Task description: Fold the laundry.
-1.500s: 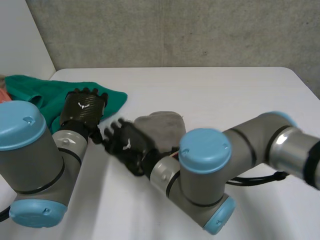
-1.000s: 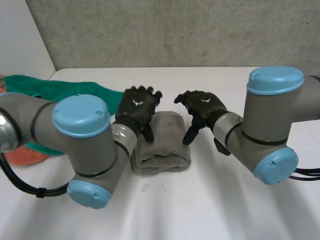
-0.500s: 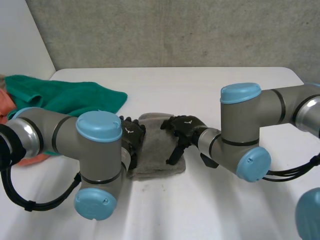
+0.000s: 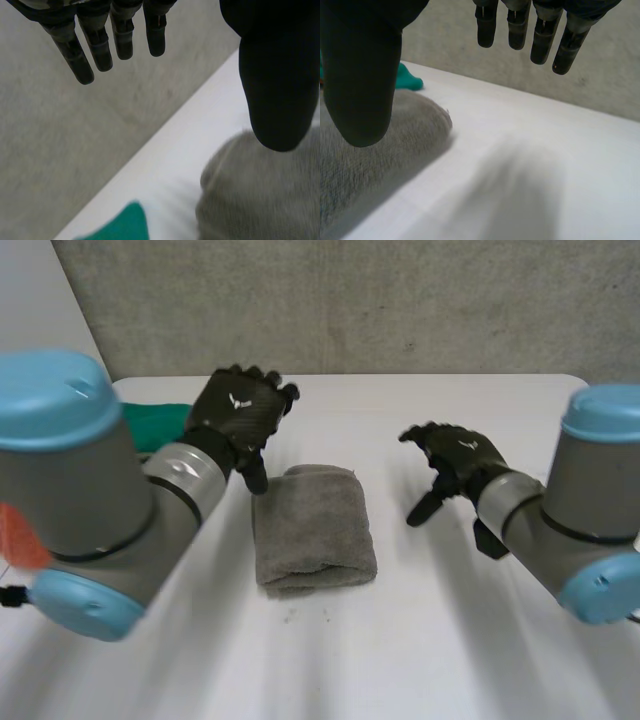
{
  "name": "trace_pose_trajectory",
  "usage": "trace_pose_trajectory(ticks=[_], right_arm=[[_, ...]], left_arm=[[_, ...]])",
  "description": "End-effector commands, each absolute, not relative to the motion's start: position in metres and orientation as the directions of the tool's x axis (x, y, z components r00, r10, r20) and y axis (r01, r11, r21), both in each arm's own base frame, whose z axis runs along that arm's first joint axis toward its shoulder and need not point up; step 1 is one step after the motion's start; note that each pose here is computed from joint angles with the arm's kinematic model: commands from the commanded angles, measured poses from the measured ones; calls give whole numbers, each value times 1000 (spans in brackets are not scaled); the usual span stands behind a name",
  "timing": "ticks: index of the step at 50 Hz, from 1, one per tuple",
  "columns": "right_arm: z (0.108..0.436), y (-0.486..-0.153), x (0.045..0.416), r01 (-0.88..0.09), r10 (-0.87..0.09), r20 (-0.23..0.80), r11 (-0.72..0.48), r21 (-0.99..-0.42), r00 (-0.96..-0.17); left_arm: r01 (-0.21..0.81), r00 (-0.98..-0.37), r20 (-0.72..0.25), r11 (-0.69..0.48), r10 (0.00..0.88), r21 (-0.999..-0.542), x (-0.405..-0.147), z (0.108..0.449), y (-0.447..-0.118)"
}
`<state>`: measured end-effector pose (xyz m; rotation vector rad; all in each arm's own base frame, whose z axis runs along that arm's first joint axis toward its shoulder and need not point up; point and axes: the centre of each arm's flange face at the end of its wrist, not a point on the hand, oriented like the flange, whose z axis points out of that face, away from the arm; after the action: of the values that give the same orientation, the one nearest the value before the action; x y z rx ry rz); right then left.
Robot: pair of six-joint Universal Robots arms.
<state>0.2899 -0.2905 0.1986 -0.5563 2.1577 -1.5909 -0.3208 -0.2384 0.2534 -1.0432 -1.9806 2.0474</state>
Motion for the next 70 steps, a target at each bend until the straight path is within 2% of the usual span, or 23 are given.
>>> trace_pose_trajectory(ticks=[1, 5, 10, 13, 34, 48, 52, 55, 60, 61, 64, 70], right_arm=[[162, -264, 269, -93, -497, -118, 380, -920, -859], [149, -253, 281, -63, -513, -173, 409, -910, -841], [130, -243, 300, -7, -523, -260, 454, -891, -812], [124, -237, 312, -5, -545, -279, 461, -887, -791], [97, -258, 343, -13, -573, -279, 452, -892, -770], [117, -275, 351, 50, -574, -292, 399, -915, -765], [125, -290, 349, 55, -575, -264, 355, -933, -774], [131, -321, 329, 46, -537, -207, 297, -954, -818], [145, -384, 278, -4, -413, -66, 167, -986, -908], [145, -404, 259, -26, -363, -27, 140, -990, -931], [145, -439, 225, -52, -280, 21, 101, -994, -960], [128, -480, 186, -117, -208, 90, 122, -986, -974]], left_arm=[[260, -625, -254, -110, 738, -959, -311, 276, -230], [235, -600, -193, -60, 776, -970, -310, 274, -229], [231, -596, -182, -51, 782, -972, -310, 272, -229], [230, -596, -181, -49, 782, -972, -310, 272, -228], [233, -599, -179, -45, 780, -972, -309, 271, -229], [235, -593, -174, -38, 786, -971, -310, 268, -227], [236, -594, -173, -36, 786, -971, -310, 267, -227], [236, -593, -173, -36, 786, -971, -310, 267, -227], [237, -594, -173, -34, 786, -971, -310, 267, -228], [237, -592, -172, -35, 788, -971, -311, 267, -227], [238, -593, -172, -33, 787, -971, -311, 266, -227], [238, -590, -171, -33, 789, -971, -312, 265, -227]])
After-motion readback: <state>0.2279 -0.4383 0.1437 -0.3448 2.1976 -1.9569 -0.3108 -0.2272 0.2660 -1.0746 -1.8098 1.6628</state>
